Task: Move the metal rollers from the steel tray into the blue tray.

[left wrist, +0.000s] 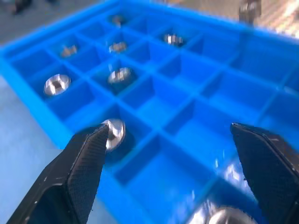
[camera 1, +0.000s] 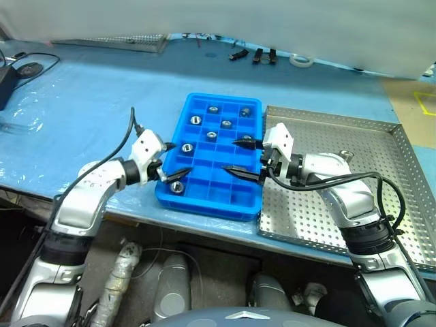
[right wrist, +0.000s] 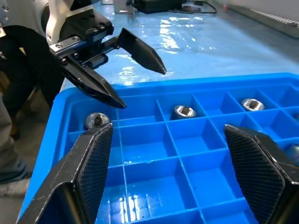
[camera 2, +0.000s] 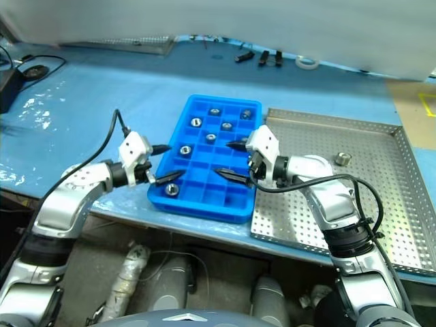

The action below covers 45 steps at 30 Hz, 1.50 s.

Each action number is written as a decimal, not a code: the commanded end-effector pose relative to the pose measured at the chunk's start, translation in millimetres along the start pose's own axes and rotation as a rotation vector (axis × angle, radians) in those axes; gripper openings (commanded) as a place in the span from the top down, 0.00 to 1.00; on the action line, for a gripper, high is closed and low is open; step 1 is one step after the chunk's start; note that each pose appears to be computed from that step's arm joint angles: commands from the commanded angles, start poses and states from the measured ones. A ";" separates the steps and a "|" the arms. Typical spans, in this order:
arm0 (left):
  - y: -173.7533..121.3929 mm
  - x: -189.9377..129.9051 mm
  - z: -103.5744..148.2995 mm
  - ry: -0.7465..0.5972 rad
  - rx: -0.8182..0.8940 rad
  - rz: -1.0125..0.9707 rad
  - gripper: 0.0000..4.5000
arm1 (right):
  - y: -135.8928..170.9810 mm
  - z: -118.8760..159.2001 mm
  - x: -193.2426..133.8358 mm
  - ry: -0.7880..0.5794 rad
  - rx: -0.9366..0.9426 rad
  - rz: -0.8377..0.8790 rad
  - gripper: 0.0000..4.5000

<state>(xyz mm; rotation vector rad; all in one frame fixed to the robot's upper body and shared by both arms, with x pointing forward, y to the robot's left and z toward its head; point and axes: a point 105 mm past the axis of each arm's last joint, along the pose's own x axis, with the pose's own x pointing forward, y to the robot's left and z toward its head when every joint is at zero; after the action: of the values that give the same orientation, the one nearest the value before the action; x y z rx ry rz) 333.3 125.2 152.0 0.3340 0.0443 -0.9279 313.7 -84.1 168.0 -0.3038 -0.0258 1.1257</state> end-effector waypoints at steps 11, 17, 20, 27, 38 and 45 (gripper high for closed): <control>-38.7 118.8 63.0 -0.204 0.124 -0.380 0.02 | -13.5 -1.7 -117.0 0.095 -0.024 -0.532 0.10; -96.2 166.7 76.2 -0.218 0.163 -0.585 0.02 | 22.2 -10.3 -154.0 0.144 0.035 -0.766 0.10; -120.9 179.0 80.1 -0.223 0.181 -0.658 0.02 | 36.9 -11.2 -164.0 0.159 0.054 -0.862 0.10; -156.7 202.6 72.8 -0.158 0.158 -0.661 0.02 | 58.6 -6.5 -196.3 0.201 0.054 -1.043 0.10; -189.7 220.8 81.6 -0.207 0.114 -0.568 0.02 | 83.3 -8.4 -213.7 0.237 0.062 -1.120 0.10; -199.3 224.4 80.9 -0.218 -0.011 -0.545 0.02 | 89.6 -12.6 -211.2 0.257 0.078 -1.123 0.10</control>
<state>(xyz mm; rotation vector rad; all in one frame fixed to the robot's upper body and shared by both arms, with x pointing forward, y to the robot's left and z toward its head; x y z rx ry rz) 375.9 -96.0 121.1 0.3379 0.0019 -1.2339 143.3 -247.2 149.8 -0.2796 0.1195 -0.0468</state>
